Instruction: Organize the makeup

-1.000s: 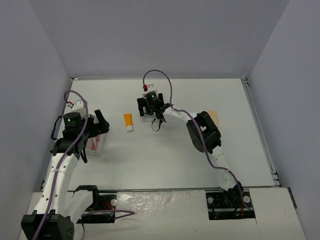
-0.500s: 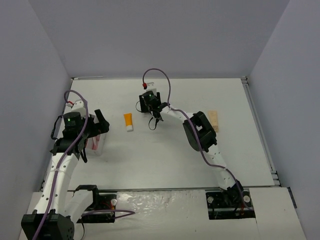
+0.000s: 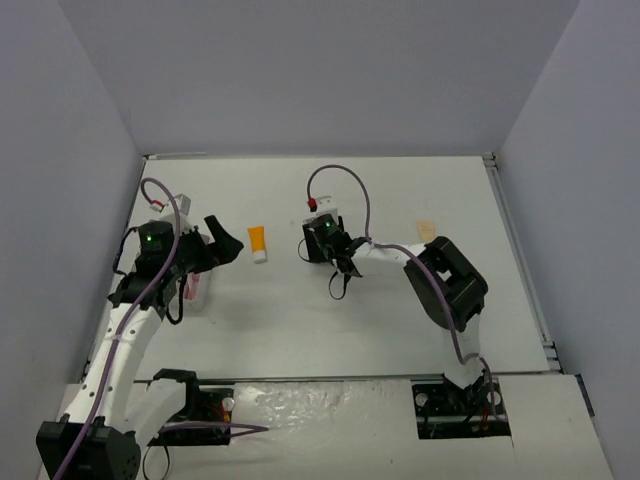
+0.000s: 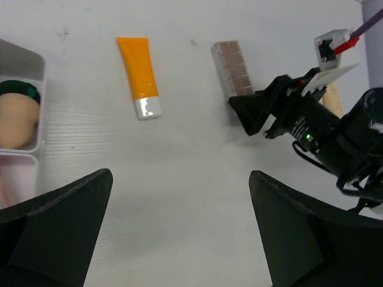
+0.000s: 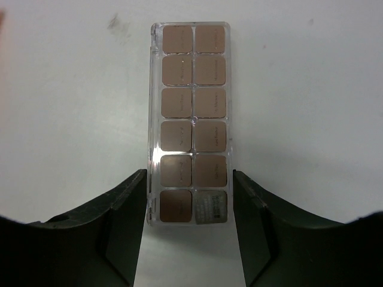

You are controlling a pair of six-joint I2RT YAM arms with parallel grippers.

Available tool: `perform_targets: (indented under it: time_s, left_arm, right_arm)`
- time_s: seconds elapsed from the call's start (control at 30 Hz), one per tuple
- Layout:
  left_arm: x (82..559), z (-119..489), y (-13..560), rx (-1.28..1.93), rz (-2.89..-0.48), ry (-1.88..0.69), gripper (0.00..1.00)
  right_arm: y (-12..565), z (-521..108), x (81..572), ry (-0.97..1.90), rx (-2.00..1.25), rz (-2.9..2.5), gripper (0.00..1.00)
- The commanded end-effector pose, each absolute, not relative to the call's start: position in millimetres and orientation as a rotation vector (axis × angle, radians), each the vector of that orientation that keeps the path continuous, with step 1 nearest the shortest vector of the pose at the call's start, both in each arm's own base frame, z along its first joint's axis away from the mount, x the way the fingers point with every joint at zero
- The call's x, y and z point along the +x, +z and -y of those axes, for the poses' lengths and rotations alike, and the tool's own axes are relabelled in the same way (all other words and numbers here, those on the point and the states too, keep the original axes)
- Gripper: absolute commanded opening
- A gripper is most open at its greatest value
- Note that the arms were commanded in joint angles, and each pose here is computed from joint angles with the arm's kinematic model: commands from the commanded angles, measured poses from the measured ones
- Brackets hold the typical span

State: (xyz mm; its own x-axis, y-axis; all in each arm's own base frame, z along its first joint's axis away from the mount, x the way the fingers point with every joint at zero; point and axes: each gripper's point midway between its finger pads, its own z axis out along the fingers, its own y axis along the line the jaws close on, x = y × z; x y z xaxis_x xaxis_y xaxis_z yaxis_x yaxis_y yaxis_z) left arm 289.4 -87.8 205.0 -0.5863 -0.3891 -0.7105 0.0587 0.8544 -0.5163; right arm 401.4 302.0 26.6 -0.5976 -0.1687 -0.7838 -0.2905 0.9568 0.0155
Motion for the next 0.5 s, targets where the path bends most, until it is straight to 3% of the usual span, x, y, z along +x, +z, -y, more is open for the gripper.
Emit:
perform_targets:
  time_s: [0.0,0.23,0.47]
  left_arm:
    - [290,127,243,-0.199,-2.014,-0.819,0.97]
    - [278,156,249,-0.178,-2.035,-0.880,0.97]
    - [266,157,262,-0.191,-2.017,-0.884,0.97]
  right_arm:
    - [112,-349,350,0.467,-0.407,-1.944,0.00]
    - [189,-380,259,0.745,-0.467,-1.656,0.00]
    - [244,-379,217,0.876,-0.466,-1.513,0.00]
